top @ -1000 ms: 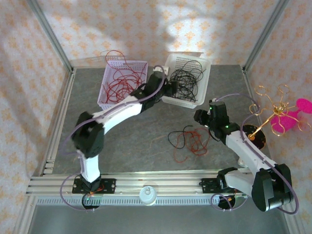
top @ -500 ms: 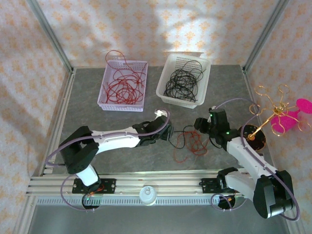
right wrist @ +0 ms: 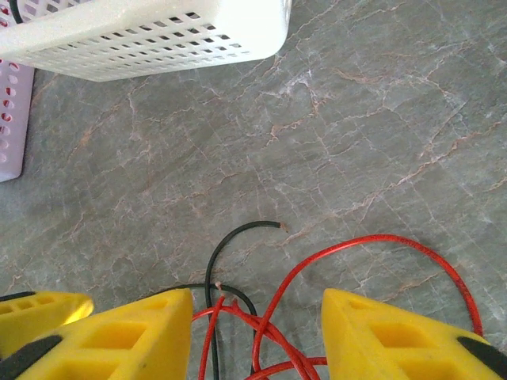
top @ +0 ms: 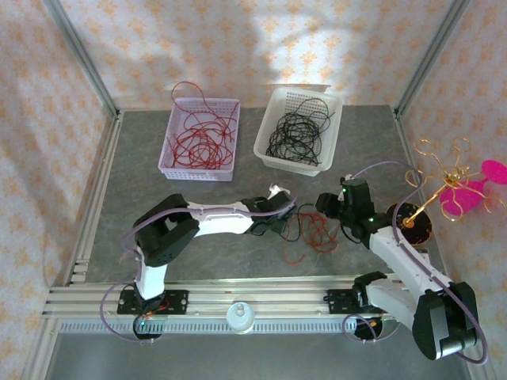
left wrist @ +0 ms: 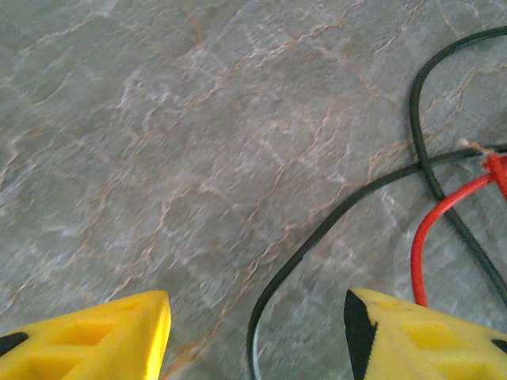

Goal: Untangle the cables

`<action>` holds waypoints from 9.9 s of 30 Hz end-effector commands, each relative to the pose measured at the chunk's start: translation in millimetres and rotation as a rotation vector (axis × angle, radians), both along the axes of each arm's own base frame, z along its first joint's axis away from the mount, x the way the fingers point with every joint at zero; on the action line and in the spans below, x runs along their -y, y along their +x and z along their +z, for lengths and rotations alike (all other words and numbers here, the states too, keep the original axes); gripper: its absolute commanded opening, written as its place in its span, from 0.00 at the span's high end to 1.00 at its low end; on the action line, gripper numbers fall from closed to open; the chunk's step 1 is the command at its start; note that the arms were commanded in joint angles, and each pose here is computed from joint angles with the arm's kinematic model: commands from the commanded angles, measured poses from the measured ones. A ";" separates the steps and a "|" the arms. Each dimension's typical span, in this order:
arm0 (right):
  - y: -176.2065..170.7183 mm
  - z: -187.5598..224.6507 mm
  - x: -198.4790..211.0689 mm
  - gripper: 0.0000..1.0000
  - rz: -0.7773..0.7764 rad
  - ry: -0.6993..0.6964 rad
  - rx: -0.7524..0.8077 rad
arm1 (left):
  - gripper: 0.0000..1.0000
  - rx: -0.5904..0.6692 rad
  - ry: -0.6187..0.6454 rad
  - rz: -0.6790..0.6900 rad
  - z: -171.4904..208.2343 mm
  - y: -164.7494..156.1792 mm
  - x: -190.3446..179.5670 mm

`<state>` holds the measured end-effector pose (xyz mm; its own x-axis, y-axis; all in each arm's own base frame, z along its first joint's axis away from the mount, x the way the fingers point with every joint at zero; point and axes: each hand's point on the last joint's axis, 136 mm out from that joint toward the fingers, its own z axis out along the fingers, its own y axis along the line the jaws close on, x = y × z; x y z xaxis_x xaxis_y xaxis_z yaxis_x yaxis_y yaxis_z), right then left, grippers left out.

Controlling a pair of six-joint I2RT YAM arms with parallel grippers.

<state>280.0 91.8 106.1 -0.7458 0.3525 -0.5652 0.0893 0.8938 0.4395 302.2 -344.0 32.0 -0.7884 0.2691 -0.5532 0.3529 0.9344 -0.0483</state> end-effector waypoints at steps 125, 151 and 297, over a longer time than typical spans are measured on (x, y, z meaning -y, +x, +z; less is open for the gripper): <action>-28.0 202.0 -148.1 0.46 0.727 0.272 0.772 | 1.00 1.033 -0.695 0.155 368.9 -49.3 -113.2; -80.6 210.7 -205.8 0.49 1.341 0.295 0.743 | 1.00 0.902 -0.595 0.096 343.7 -39.5 -89.9; -10.2 135.1 -115.7 1.00 0.580 -0.152 0.351 | 0.24 0.441 -0.586 0.021 215.3 -78.8 -98.0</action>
<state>294.4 183.9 215.9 -0.6337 -0.0378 -0.7727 -0.3274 0.9181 0.2235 219.0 -250.3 233.7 -0.4743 -0.2092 -0.8551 0.4272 0.7946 -0.4313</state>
